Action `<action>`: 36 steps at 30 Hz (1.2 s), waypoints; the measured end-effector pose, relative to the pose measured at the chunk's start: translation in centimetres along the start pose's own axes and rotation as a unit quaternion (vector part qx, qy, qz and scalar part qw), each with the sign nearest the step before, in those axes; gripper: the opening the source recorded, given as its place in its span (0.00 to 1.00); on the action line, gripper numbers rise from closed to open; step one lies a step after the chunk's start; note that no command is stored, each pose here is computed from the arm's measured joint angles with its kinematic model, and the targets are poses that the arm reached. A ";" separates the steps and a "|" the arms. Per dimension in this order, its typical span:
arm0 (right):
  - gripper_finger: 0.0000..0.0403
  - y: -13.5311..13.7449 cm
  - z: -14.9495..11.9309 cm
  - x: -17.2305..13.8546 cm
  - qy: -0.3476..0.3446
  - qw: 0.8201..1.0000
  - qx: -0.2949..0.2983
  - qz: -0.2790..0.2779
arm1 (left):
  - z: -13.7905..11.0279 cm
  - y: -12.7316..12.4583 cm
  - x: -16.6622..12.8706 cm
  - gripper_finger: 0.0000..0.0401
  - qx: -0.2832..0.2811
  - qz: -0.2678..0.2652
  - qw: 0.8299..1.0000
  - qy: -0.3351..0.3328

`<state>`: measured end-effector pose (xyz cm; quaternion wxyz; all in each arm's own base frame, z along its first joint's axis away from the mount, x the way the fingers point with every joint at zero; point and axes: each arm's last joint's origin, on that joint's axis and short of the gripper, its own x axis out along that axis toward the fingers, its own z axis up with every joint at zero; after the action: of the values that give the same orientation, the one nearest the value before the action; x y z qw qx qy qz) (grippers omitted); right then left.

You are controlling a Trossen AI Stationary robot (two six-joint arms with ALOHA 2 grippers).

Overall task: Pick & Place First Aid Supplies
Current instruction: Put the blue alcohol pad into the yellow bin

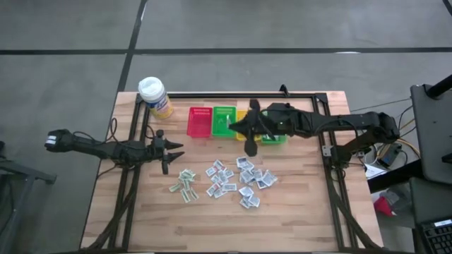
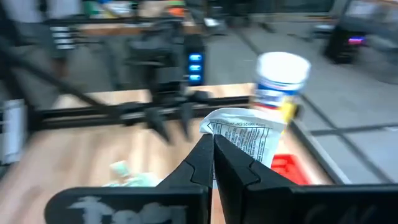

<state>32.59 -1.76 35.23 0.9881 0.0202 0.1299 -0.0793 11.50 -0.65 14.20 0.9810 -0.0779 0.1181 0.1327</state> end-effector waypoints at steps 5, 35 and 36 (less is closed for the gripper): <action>0.02 -1.1 -0.1 0.0 0.003 0.996 0.001 -0.087 | 0.1 0.0 0.0 0.39 -0.003 -0.001 1.000 -0.006; 0.02 -7.0 -4.4 -1.2 0.232 0.957 0.035 -0.173 | 0.2 -0.1 0.0 0.39 -0.009 -0.003 1.000 -0.011; 0.02 -7.1 -4.4 -1.2 0.235 0.957 0.038 -0.165 | 0.2 -0.1 0.0 0.39 -0.009 -0.003 1.000 -0.011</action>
<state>29.18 -8.34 31.12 0.9015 0.0542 0.3568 -0.2388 11.56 -0.65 14.43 0.9818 -0.0859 0.1058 0.1320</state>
